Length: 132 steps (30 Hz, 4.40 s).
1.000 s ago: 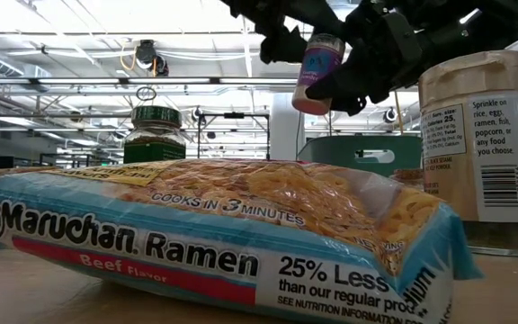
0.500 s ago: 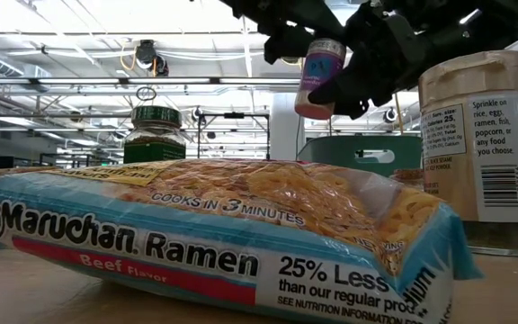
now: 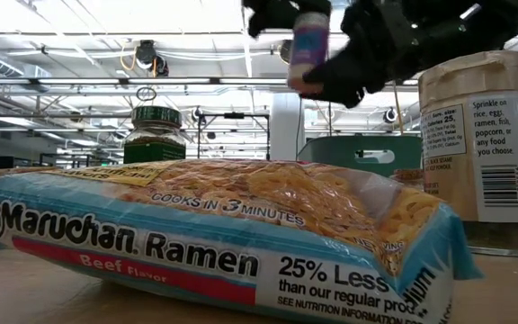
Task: Pick & Place Food Item
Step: Put the purple spice bottle into the orange bin, then put the brown spice bottle into the orange bin
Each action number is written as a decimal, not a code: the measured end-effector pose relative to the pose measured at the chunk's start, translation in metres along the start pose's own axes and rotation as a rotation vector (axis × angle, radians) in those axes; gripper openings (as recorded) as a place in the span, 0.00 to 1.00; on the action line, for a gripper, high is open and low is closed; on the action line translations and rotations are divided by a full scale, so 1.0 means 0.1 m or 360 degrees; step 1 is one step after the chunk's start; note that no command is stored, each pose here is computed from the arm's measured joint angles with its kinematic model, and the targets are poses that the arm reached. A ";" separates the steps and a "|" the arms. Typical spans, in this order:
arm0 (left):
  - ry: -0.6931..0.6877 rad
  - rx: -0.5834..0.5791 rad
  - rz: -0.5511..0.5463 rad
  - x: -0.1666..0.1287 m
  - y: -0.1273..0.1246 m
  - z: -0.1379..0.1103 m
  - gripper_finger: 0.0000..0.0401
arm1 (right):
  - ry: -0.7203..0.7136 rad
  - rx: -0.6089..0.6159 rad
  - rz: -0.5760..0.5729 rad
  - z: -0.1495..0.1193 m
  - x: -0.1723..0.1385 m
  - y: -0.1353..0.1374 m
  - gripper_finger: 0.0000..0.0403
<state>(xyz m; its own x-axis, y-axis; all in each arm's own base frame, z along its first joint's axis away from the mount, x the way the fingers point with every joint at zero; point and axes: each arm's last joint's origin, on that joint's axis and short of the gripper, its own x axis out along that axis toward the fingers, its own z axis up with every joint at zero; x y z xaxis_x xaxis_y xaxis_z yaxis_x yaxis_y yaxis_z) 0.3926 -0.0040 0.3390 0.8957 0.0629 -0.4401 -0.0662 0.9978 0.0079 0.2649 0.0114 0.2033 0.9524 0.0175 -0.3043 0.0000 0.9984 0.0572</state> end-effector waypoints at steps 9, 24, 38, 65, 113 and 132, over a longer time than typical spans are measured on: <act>-0.0094 0.0072 0.0372 -0.50 0.06 -0.03 0.52 | 0.0042 -0.0001 0.0000 0.09 -0.25 0.00 0.71; -0.0435 -0.0168 0.1091 -0.73 1.37 -1.23 0.52 | -0.0082 0.0083 -0.0053 0.17 -0.36 0.00 0.69; -0.0276 -0.0505 0.1110 -0.40 2.20 -1.93 0.52 | -0.0153 0.0094 -0.0106 0.15 -0.36 -0.02 0.69; -0.0104 -0.0717 0.1341 -0.27 2.30 -2.23 0.56 | -0.0147 0.0089 -0.0106 0.15 -0.36 -0.02 0.69; -0.0562 -0.0335 0.0952 -0.87 1.32 -1.17 0.85 | 0.0059 0.0256 -0.0005 0.01 -0.23 0.17 0.69; -0.0551 -0.0302 0.0671 -0.79 1.02 -1.13 0.84 | 0.0744 0.0027 0.0015 -0.24 0.35 0.68 0.65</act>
<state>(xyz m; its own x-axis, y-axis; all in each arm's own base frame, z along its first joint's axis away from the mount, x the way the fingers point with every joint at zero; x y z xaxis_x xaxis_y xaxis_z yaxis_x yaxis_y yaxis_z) 0.2654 0.0900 0.2731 0.8643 0.4899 -0.1141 -0.4980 0.8654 -0.0563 0.2905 0.0812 0.1734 0.7129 0.0530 -0.6992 0.0006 0.9971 0.0762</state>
